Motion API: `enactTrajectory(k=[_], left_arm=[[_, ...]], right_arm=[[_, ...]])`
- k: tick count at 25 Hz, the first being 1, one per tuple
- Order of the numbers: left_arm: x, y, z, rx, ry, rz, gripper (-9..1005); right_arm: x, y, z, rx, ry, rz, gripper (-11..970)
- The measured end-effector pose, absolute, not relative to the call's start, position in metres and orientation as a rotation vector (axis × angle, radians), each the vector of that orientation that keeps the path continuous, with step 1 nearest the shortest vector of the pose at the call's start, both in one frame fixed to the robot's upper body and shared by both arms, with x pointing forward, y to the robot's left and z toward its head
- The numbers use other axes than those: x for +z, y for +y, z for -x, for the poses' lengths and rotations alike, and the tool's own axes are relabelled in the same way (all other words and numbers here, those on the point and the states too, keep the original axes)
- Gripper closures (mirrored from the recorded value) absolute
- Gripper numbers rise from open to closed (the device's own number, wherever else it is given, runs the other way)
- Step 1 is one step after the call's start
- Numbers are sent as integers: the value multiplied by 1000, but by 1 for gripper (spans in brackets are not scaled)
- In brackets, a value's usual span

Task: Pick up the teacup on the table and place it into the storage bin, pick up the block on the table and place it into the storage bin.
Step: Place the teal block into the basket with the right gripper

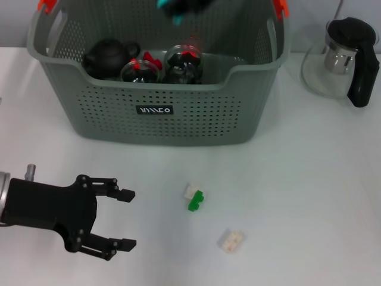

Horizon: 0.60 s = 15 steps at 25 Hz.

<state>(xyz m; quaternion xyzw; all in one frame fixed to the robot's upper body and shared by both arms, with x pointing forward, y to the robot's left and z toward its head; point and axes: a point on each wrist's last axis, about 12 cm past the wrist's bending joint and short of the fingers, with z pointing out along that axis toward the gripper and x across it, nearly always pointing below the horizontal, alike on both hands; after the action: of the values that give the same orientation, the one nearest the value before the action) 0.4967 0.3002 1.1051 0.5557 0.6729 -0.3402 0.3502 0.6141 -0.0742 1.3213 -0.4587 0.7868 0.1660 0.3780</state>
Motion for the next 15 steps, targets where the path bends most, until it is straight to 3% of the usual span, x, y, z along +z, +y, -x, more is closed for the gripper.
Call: enactTrajectory(k=[8, 15], left_arm=[[1106, 300, -498, -879, 1740, -1442, 135], [1106, 300, -498, -879, 1739, -1443, 135]], right_arm=[[1294, -89, -661, 305, 2043, 992, 536], [1279, -92, -672, 218, 2092, 985, 526]])
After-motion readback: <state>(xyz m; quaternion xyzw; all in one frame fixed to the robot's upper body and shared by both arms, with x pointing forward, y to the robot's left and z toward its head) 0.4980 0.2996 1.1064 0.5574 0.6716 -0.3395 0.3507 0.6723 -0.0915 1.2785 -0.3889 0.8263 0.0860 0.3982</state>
